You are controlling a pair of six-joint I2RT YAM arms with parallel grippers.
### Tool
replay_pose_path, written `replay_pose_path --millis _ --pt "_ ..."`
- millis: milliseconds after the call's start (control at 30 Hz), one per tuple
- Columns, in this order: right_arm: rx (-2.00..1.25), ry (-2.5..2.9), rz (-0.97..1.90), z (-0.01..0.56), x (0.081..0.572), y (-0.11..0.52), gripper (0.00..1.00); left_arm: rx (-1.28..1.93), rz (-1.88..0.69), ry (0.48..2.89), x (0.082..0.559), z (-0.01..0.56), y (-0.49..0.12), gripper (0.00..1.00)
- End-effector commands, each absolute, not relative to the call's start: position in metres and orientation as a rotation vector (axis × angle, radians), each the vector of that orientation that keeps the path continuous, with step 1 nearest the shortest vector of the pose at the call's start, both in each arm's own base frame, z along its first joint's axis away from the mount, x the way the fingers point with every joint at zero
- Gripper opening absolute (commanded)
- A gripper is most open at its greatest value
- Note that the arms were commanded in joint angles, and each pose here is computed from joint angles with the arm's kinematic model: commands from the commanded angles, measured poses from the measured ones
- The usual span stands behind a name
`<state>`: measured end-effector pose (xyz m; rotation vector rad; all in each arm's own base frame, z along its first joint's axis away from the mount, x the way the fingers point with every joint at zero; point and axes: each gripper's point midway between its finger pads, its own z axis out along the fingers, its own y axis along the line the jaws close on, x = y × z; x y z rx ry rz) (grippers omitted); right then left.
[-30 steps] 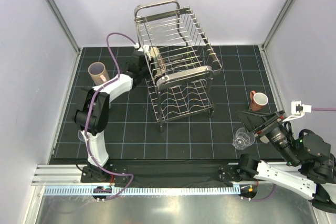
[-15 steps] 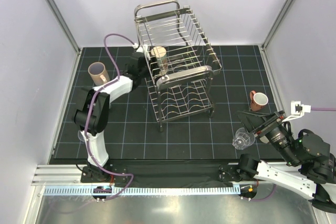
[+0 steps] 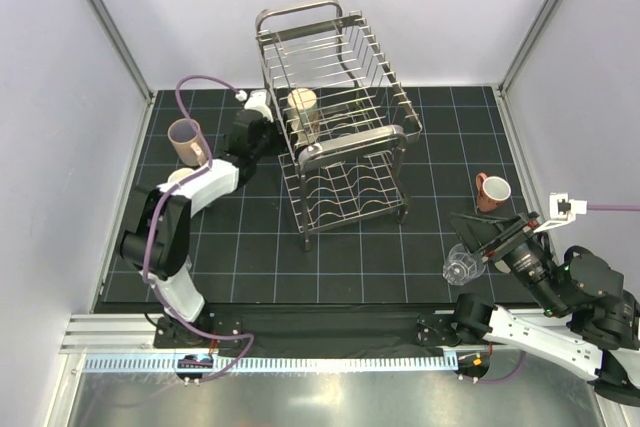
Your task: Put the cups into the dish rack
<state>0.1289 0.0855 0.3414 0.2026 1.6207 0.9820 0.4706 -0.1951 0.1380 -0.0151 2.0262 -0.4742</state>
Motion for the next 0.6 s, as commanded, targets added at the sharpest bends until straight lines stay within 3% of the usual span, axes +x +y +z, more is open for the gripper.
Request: replay_pose_path --millis 0,367,567 --pt "0.222 1.618 0.994 0.339 0.129 0.085 0.63 -0.051 -0.516 1.908 0.472 0.179 -0.192 0.72" --pt "0.23 1.612 1.022 0.34 0.122 0.075 0.63 -0.228 -0.463 1.964 0.429 0.198 -0.157 0.66" --pt "0.173 1.723 0.951 0.317 0.119 0.079 0.63 -0.498 -0.288 1.999 0.392 0.215 -0.106 0.7"
